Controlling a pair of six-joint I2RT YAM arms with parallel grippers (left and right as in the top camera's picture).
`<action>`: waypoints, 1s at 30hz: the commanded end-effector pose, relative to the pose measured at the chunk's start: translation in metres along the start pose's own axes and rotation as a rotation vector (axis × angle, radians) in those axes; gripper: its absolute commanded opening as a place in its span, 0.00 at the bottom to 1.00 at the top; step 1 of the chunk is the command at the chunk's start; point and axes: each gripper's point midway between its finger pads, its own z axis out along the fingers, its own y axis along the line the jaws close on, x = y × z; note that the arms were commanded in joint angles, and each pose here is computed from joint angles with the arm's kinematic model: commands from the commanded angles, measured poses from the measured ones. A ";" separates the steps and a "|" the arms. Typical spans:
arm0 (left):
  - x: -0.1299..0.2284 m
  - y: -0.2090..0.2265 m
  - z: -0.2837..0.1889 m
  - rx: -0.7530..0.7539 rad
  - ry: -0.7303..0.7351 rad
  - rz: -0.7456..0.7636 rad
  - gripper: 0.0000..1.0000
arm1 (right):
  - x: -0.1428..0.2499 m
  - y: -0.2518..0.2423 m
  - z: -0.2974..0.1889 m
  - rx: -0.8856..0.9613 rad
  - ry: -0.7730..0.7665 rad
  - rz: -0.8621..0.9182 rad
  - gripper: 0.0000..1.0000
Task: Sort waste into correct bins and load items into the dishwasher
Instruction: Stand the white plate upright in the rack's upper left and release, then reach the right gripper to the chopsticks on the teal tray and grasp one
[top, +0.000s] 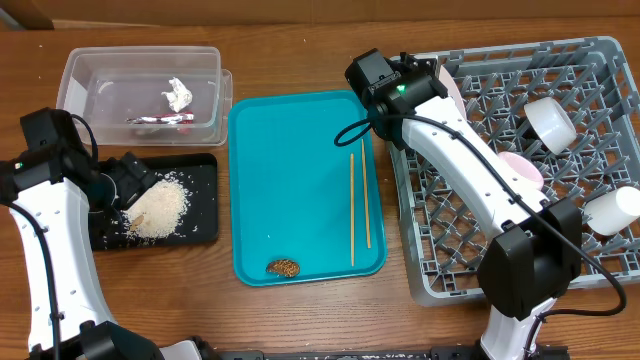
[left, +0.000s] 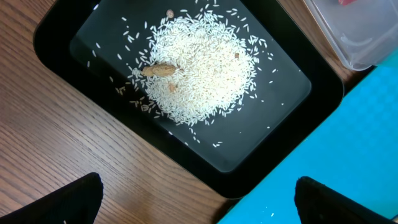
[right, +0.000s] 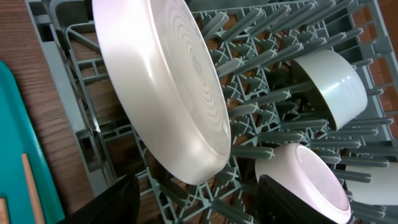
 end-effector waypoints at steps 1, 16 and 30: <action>0.002 -0.001 0.003 -0.001 0.013 -0.015 1.00 | -0.003 -0.004 -0.003 -0.005 -0.007 0.022 0.62; 0.001 -0.001 0.003 0.001 0.009 -0.015 1.00 | 0.031 0.079 -0.077 -0.600 0.166 -0.070 0.69; 0.001 -0.001 0.004 0.000 0.010 -0.015 1.00 | 0.089 0.118 -0.092 -0.783 0.317 -0.247 0.89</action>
